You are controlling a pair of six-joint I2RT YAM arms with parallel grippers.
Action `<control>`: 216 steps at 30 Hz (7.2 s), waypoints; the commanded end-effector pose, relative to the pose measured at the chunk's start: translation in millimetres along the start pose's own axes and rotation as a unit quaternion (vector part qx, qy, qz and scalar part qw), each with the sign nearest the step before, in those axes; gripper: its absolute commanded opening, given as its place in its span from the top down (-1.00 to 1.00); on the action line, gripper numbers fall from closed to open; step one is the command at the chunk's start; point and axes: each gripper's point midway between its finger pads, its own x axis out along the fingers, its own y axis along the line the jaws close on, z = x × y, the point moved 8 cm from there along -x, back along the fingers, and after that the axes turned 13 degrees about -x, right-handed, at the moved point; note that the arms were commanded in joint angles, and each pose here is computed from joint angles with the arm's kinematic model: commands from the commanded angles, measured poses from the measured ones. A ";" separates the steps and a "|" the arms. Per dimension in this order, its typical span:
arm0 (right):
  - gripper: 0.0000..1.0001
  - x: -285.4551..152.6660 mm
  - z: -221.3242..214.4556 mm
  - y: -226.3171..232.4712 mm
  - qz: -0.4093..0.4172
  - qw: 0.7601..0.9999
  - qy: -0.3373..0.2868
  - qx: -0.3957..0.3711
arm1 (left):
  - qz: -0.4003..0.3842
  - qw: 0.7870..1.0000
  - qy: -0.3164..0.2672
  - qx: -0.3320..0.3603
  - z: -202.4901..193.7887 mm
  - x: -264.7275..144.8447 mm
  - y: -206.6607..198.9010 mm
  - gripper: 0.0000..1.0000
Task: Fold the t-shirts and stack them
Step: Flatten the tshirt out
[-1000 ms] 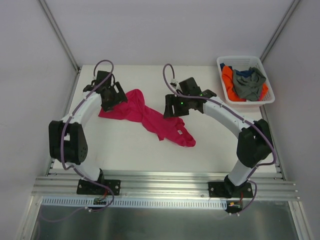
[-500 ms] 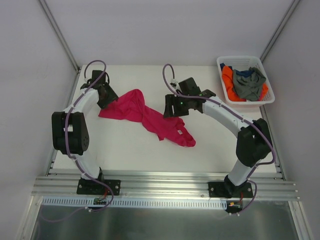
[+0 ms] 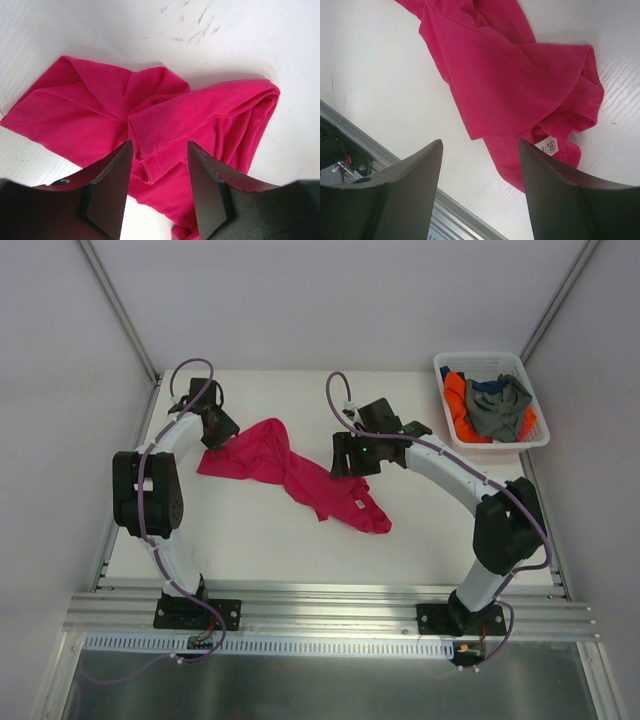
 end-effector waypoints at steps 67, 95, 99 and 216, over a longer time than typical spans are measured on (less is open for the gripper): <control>-0.25 57.5 -42.3 32.2 -0.023 0.985 0.129 -0.109 | -0.079 0.996 -0.025 -0.022 10.1 -33.7 -32.7 1.00; 0.58 43.2 23.2 -60.1 -0.024 0.997 0.035 0.064 | -0.074 0.997 -0.013 -0.013 2.4 -28.7 -22.9 1.00; 0.11 17.8 21.4 -55.1 -0.036 0.997 0.014 0.068 | -0.075 0.997 -0.012 -0.010 1.7 -27.7 -22.4 1.00; 0.99 -533.4 66.3 74.9 -0.283 0.654 -0.676 -0.186 | -0.421 0.819 -0.367 0.131 57.3 -509.9 19.1 1.00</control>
